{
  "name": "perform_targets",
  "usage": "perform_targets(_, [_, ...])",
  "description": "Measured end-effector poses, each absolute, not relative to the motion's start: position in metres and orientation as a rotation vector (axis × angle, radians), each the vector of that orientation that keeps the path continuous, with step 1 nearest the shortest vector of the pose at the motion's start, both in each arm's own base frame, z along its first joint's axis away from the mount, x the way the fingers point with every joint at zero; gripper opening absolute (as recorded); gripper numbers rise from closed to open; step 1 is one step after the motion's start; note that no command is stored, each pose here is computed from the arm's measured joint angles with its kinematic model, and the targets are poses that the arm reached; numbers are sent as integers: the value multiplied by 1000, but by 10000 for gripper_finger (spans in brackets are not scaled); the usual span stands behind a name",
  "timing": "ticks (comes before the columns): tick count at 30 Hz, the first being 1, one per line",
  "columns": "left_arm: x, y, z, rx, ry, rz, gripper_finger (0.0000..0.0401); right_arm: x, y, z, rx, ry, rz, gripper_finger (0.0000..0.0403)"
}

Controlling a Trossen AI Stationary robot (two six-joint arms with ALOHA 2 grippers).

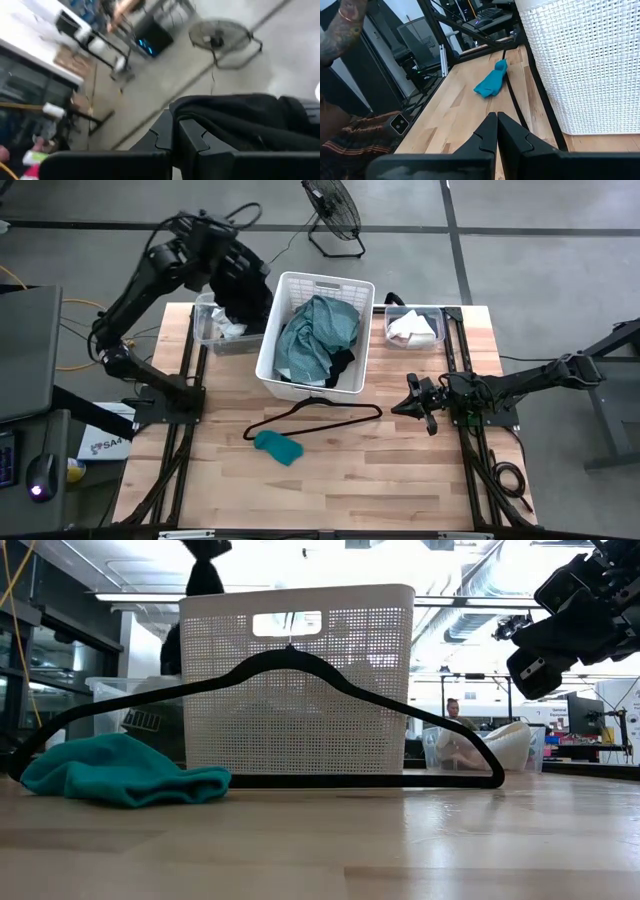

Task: Pick & Place Cloths
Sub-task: Put the black boxer shorts into the left transparent bin

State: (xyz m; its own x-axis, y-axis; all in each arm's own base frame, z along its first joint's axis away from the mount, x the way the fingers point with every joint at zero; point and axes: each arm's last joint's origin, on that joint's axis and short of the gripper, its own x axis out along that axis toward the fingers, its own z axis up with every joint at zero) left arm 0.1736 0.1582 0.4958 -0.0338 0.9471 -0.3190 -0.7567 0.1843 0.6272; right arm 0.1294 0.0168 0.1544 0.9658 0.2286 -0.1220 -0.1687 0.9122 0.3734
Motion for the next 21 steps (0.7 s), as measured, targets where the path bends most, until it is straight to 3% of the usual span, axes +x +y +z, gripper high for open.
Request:
perform_targets(11, [171, 184, 427, 58, 1025, 1296, 0, 129, 17, 154, 369, 165, 205, 3])
perform_targets(21, [159, 183, 378, -296, 1235, 1032, 0, 129, 17, 154, 369, 165, 207, 3])
